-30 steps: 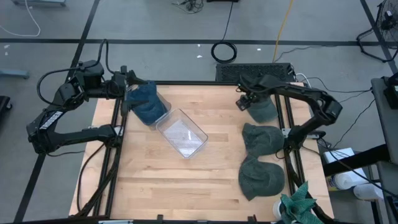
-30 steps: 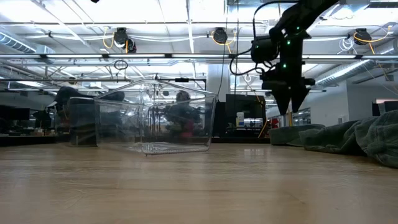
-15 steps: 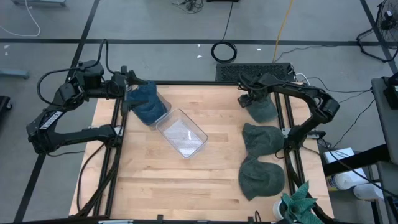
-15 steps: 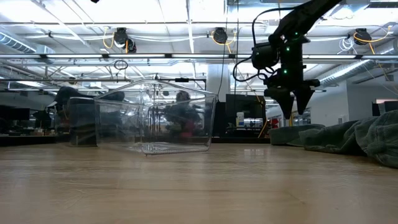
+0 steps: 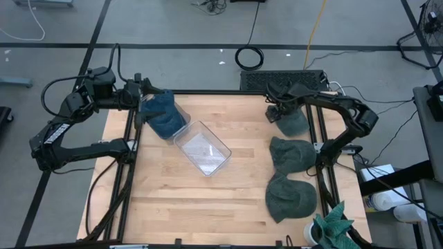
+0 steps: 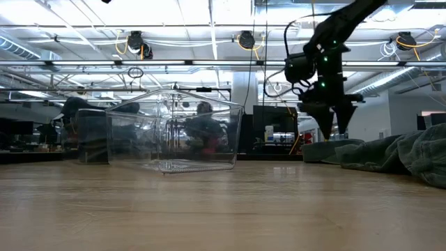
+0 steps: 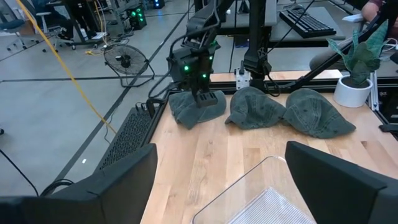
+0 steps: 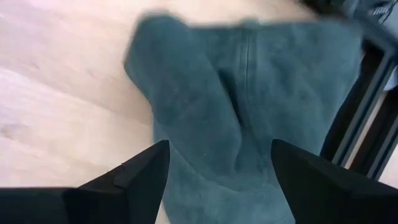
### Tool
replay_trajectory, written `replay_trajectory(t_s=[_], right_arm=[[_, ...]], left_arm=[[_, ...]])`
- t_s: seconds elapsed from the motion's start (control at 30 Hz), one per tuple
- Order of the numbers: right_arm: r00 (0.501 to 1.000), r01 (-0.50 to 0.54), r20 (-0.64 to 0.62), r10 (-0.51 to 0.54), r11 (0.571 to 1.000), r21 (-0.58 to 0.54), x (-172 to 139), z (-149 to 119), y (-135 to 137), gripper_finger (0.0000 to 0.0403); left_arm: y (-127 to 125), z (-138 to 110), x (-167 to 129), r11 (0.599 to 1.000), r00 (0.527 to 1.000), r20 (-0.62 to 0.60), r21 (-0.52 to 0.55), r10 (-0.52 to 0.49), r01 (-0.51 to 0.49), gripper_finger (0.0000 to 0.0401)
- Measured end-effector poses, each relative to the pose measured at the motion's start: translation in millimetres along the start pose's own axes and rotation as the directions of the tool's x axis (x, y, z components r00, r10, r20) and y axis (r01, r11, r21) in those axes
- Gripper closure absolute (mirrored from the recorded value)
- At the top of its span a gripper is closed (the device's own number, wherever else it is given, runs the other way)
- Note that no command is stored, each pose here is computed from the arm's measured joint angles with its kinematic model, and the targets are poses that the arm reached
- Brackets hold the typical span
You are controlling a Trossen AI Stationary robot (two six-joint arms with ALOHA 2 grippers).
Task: Pick & Place hat
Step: Put the top black cap into the bottom transparent bin
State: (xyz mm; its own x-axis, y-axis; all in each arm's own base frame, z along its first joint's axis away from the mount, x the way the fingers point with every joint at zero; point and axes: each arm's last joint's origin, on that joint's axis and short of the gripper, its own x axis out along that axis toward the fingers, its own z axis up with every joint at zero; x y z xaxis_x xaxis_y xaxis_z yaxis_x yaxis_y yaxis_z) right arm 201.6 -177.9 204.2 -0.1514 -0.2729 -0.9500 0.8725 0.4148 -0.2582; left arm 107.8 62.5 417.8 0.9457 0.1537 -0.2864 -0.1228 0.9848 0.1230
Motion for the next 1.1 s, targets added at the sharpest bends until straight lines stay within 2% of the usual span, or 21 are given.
replay_trajectory(t_s=[0.13,0.33,0.6,0.77,1.1], right_arm=[[1.000,0.006,-0.024,-0.006,1.000,0.010,16.4,-7.6,-2.5,0.0135],[0.995,-0.102,-0.022,0.102,0.995,0.022,36.0,-13.6,-0.6,0.0135],[0.995,-0.101,-0.024,0.101,0.995,0.023,41.8,-17.3,-0.9,0.0144],[0.994,-0.105,-0.030,0.106,0.994,0.022,41.9,-17.8,-0.9,0.0181],[0.987,-0.153,-0.040,0.153,0.988,0.016,39.0,-19.2,-0.9,0.0301]], left_arm=[[0.0,0.0,0.0,1.000,1.000,0.000,0.000,0.000,0.000,0.0035],[0.0,-0.1,0.0,1.000,1.000,0.000,0.001,0.000,0.000,0.0042],[0.0,-0.1,0.1,1.000,1.000,0.000,0.003,0.000,0.000,0.0041],[0.0,-0.1,0.1,1.000,1.000,0.000,0.003,-0.001,0.001,0.0036],[0.0,-0.1,0.1,1.000,1.000,0.000,0.003,-0.001,0.001,0.0036]])
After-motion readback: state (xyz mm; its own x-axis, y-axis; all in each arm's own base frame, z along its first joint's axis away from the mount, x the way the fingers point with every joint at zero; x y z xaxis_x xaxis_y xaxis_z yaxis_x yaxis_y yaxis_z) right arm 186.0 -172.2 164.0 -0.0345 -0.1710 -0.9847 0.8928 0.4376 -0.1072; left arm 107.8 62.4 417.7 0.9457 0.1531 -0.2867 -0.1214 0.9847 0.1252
